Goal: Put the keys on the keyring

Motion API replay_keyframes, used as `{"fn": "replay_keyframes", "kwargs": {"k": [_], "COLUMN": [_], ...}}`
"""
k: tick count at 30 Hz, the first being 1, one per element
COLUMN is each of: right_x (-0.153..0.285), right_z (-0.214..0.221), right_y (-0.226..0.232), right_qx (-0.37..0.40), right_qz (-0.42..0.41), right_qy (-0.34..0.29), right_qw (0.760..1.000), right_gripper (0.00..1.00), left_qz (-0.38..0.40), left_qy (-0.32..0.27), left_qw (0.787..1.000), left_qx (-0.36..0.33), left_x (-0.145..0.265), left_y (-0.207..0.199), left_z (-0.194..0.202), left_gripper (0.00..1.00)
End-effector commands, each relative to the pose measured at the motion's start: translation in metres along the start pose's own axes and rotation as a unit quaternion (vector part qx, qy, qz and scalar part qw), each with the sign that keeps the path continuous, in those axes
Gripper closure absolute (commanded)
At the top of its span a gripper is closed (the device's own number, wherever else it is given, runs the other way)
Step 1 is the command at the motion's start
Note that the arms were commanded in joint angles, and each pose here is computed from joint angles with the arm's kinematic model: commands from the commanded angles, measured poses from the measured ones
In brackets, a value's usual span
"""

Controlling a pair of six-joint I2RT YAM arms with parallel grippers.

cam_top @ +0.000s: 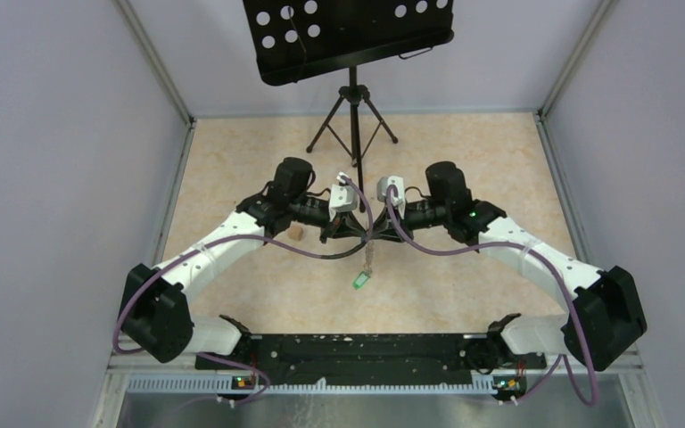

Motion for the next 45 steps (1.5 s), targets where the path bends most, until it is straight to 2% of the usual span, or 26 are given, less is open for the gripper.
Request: {"fn": "replay_keyframes", "kwargs": {"k": [1, 9, 20, 21, 27, 32, 36, 45], "right_x": [0.000, 0.001, 0.005, 0.006, 0.011, 0.014, 0.015, 0.017], "right_z": [-0.018, -0.017, -0.020, -0.021, -0.029, -0.031, -0.033, -0.035], "right_y": [-0.006, -0.007, -0.007, -0.007, -0.005, -0.004, -0.003, -0.003], "right_qx": [0.036, 0.042, 0.049, 0.050, 0.046, 0.043, 0.039, 0.035], "right_qz": [0.008, 0.012, 0.030, 0.031, 0.032, 0.032, 0.028, 0.025], "right_qy": [-0.015, -0.009, -0.014, -0.016, -0.032, -0.038, -0.043, -0.048], "right_qw": [0.999, 0.999, 0.998, 0.998, 0.998, 0.998, 0.998, 0.998], "right_gripper": [0.86, 1.00, 1.00, 1.00, 1.00, 1.00, 1.00, 1.00], "left_qz": [0.013, 0.016, 0.024, 0.020, 0.008, 0.000, -0.022, -0.046], "left_qy": [-0.019, -0.017, -0.018, -0.015, -0.016, -0.021, -0.023, -0.035], "left_qw": [0.999, 0.999, 0.999, 0.999, 0.996, 0.994, 0.992, 0.990], "left_qx": [-0.022, -0.022, -0.036, -0.038, -0.083, -0.108, -0.119, -0.128], "left_x": [0.001, 0.002, 0.003, 0.004, 0.009, 0.011, 0.010, 0.004], "left_y": [-0.005, -0.007, -0.008, -0.008, -0.009, -0.010, -0.007, -0.001], "left_z": [-0.008, -0.007, -0.008, -0.009, -0.010, -0.008, -0.003, 0.009], "left_gripper": [1.00, 1.00, 1.00, 0.99, 0.71, 0.59, 0.54, 0.52]}}
Point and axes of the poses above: each gripper's point midway between its finger pads, its own x axis back along the fingers, its own y axis along the line the jaws close on, z = x × y, the point moved 8 cm from there along x, back along the fingers, and after that the axes turned 2 degrees about x, right-handed, at the moved point
